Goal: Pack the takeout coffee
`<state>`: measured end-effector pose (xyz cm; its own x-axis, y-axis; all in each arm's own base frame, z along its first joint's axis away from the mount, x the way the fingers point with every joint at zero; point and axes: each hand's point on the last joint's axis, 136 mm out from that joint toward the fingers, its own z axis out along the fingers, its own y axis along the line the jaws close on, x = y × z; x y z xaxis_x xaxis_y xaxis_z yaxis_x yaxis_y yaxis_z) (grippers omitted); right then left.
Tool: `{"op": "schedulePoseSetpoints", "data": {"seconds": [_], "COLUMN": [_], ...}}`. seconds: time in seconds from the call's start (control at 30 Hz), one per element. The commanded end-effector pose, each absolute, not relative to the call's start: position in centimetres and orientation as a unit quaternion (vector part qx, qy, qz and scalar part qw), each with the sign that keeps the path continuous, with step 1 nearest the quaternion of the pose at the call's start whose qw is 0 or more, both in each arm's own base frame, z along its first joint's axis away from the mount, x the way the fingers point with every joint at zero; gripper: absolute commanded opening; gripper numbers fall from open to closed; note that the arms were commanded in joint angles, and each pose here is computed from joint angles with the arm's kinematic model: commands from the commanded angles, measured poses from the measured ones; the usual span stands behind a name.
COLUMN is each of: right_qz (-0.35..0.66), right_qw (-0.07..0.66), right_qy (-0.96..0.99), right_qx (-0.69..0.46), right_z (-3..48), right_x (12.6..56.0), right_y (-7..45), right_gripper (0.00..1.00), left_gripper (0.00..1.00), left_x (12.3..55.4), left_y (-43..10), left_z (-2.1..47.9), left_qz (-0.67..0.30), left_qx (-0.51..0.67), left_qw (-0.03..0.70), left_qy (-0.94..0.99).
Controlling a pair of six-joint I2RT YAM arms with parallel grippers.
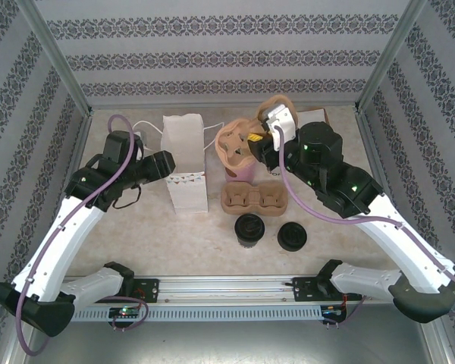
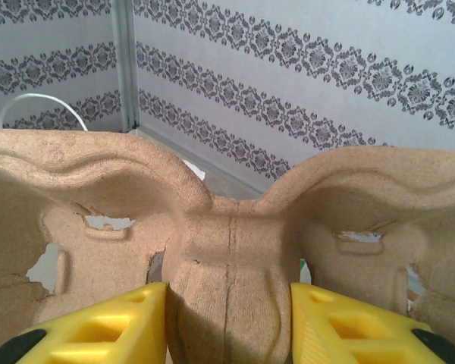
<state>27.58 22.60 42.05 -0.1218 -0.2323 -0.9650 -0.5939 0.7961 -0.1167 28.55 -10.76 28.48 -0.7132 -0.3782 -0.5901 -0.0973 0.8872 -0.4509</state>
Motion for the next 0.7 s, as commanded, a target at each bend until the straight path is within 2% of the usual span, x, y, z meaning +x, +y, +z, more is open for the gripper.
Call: {"op": "schedulePoseSetpoints", "data": {"seconds": [0.0,0.13,0.23,0.53,0.67], "right_qz": [0.173,0.171,0.167,0.17,0.172], "right_qw": [0.623,0.623,0.627,0.635,0.636], "right_qy": [0.703,0.7,0.697,0.688,0.686], "right_qx": [-0.296,-0.303,-0.306,-0.308,-0.308], "right_z": [44.3,44.4,44.6,45.7,46.1], "right_x": [27.0,27.0,26.9,26.7,26.5], "right_y": [23.8,24.0,23.9,24.0,23.9], "right_gripper": [0.43,0.43,0.43,0.42,0.42], "left_gripper": [0.71,0.67,0.57,0.53,0.34], "left_x": [30.5,31.0,31.2,32.2,32.1], "left_y": [-9.8,-9.9,-10.2,-12.0,-11.8], "left_z": [30.4,29.9,29.3,27.0,26.7], "left_qz": [-0.207,-0.194,-0.186,-0.187,-0.17], "left_qx": [-0.183,-0.161,-0.141,-0.085,-0.069], "left_qw": [0.409,0.409,0.406,0.367,0.356], "left_qy": [0.87,0.877,0.884,0.907,0.916]}}
